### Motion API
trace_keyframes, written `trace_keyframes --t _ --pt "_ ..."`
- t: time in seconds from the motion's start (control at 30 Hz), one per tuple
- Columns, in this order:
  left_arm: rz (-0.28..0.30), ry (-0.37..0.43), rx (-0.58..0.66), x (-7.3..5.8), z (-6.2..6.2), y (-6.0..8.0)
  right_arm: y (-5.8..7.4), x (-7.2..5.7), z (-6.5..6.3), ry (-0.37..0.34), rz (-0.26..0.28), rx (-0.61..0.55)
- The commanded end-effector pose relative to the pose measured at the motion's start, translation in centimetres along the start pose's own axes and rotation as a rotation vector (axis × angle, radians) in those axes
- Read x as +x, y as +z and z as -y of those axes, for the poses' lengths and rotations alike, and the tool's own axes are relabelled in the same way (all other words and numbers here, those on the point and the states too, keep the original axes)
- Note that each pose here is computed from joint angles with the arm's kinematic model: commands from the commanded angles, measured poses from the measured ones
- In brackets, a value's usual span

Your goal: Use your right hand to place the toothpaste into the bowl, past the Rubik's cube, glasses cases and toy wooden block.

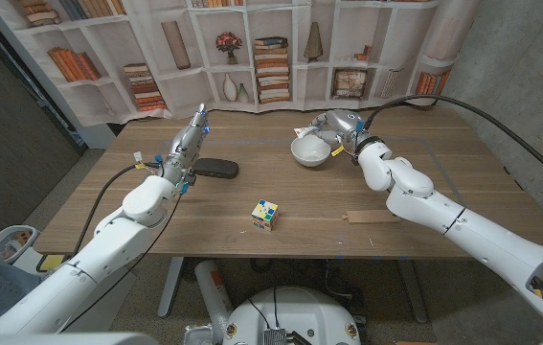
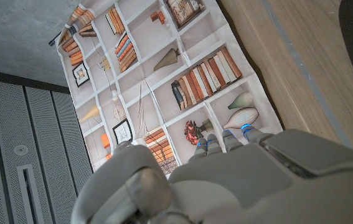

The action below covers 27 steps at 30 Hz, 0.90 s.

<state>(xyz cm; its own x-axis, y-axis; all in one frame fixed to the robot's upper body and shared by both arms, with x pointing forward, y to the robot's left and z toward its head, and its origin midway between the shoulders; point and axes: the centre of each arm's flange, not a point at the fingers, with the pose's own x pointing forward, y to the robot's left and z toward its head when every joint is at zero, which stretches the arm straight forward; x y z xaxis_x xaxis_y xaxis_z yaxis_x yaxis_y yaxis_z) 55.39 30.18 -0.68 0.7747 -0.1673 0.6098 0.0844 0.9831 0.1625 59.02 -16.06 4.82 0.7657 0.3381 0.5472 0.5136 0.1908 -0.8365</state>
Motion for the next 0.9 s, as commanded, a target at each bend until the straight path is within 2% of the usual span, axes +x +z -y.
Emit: trace_keyframes --t 0.03,0.43,0.9 --pt "0.001 0.011 -0.009 -0.2 -0.4 -0.4 0.6 1.1 -1.1 0.019 0.001 -0.013" --pt "0.003 0.019 -0.008 -0.4 -0.6 -0.4 0.8 2.4 -2.3 0.042 -0.001 0.000" --pt "-0.004 0.028 -0.011 -0.6 -0.9 -0.8 0.9 3.2 -3.4 0.065 -0.003 0.003"
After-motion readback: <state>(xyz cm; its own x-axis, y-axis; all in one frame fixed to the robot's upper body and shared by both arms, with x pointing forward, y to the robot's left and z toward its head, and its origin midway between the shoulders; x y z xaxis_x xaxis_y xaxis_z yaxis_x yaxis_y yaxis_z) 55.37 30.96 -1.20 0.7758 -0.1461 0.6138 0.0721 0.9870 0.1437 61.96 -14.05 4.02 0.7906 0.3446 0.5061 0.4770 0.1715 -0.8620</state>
